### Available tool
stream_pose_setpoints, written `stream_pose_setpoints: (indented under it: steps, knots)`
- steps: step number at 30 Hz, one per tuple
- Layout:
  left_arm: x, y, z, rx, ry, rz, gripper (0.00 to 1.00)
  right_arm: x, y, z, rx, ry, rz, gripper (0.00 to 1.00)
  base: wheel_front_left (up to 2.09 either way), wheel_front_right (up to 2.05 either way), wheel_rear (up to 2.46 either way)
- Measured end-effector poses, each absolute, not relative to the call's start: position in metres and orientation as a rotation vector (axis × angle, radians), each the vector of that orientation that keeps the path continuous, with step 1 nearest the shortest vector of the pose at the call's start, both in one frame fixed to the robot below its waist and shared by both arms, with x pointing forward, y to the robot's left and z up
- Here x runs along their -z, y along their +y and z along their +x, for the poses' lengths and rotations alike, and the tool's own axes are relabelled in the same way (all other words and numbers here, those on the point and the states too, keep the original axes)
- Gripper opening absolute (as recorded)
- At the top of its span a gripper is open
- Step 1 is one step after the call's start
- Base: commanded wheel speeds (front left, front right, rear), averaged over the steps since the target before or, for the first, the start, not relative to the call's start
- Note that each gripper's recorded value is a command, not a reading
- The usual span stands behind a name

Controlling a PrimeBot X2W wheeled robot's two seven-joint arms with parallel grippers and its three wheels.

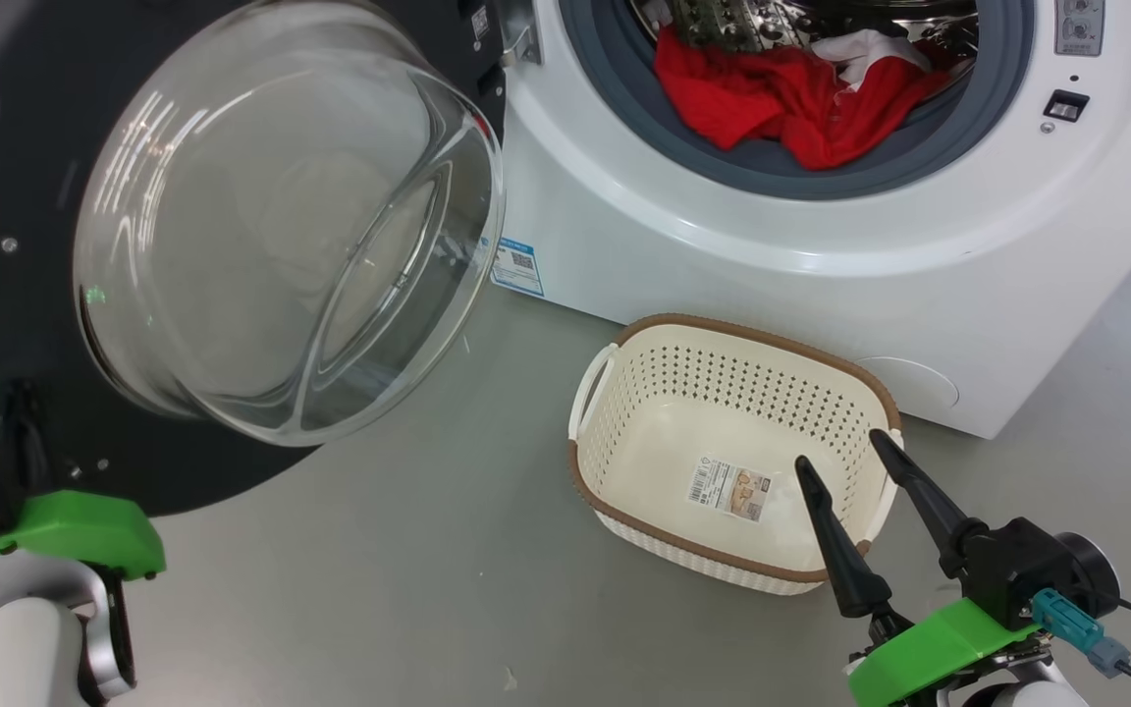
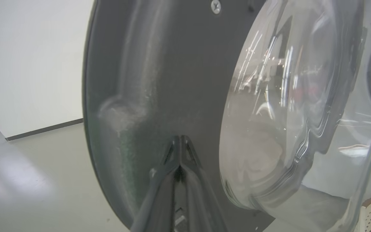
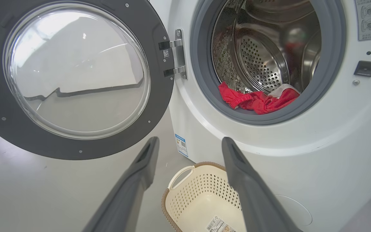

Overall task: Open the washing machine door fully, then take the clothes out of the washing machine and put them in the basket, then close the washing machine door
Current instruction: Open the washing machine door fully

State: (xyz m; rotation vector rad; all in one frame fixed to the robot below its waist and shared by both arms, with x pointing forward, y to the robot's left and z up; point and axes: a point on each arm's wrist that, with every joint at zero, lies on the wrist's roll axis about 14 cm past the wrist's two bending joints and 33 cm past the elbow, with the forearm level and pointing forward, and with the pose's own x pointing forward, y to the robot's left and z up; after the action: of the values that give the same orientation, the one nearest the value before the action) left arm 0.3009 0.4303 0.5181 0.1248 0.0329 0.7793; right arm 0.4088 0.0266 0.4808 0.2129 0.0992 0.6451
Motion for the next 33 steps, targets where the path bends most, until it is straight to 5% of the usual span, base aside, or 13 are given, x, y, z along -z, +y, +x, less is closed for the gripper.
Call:
stream_pose_setpoints:
  steps: [11, 14, 15, 33]
  knots:
    - [-0.531, 0.406, 0.312, -0.708, -0.042, 0.098, 0.00, -0.488, 0.019, 0.412, -0.618, 0.065, 0.222, 1.00, 0.00, 0.00, 0.00]
    - [-0.539, 0.393, 0.315, -0.674, -0.076, 0.104, 0.46, -0.490, 0.013, 0.413, -0.599, 0.054, 0.228, 1.00, 0.00, 0.00, 0.00]
    - [-0.543, 0.387, 0.317, -0.657, -0.092, 0.108, 0.97, -0.491, 0.011, 0.413, -0.591, 0.050, 0.232, 1.00, 0.00, 0.00, 0.00]
    - [-0.580, 0.290, 0.354, -0.331, -0.249, -0.067, 1.00, -0.500, -0.056, 0.412, -0.398, -0.020, 0.233, 1.00, 0.00, 0.00, 0.00]
